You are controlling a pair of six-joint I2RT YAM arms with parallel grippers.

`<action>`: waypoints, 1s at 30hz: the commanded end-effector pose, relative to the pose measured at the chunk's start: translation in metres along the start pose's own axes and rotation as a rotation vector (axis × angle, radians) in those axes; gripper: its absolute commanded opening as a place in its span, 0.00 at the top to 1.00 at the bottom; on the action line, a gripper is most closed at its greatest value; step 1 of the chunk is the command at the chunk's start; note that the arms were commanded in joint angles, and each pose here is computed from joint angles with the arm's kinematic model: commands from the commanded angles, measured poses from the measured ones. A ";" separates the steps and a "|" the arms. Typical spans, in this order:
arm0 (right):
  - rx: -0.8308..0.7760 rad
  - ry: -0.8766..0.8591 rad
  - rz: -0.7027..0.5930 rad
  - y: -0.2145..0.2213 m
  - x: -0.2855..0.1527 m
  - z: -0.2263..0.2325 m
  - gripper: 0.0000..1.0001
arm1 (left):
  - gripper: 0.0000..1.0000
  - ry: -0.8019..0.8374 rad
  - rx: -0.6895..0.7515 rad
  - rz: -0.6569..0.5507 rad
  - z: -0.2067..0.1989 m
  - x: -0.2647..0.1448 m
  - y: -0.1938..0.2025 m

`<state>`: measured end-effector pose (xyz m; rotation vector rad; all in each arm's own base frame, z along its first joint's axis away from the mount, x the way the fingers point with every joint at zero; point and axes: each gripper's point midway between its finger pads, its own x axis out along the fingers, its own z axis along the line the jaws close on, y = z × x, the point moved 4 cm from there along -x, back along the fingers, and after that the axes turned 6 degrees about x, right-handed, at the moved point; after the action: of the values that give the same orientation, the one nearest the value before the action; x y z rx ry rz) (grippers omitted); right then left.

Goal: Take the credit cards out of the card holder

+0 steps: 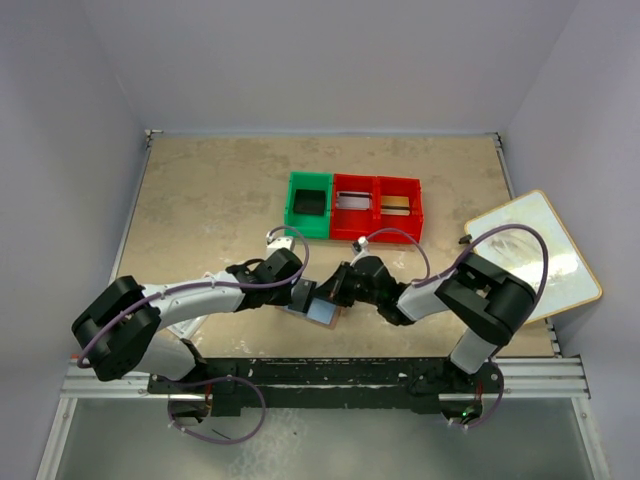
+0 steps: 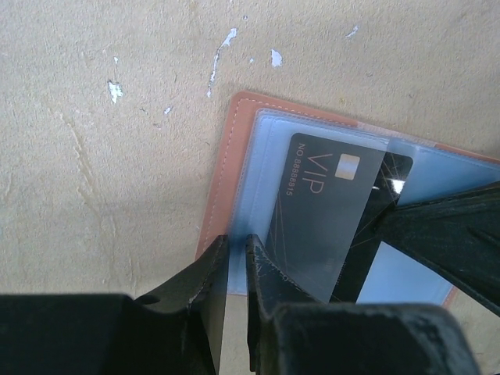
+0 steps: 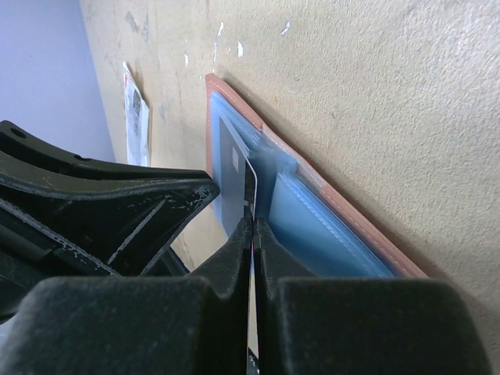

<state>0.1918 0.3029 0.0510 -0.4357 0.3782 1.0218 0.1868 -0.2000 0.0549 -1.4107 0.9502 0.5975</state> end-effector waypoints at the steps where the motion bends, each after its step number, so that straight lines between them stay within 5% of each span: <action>1: -0.007 -0.032 0.026 0.003 0.001 0.001 0.94 | 0.89 -0.014 0.013 0.048 0.004 0.003 0.013; 7: -0.004 -0.051 0.043 0.004 0.013 0.003 0.75 | 0.89 0.013 0.016 0.047 0.000 0.002 0.011; 10: 0.008 -0.058 0.027 0.002 0.016 0.004 0.73 | 0.89 0.024 0.016 0.048 -0.002 0.002 0.011; 20: 0.012 -0.054 -0.002 0.000 0.000 0.002 0.95 | 0.89 0.001 0.014 0.049 0.003 0.004 0.014; 30: 0.013 -0.087 0.047 -0.002 -0.011 -0.006 0.94 | 0.90 -0.012 0.016 0.056 0.005 0.006 0.016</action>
<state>0.1896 0.2929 0.0462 -0.3782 0.3611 1.0542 0.1865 -0.2028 0.0546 -1.4177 0.9650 0.5904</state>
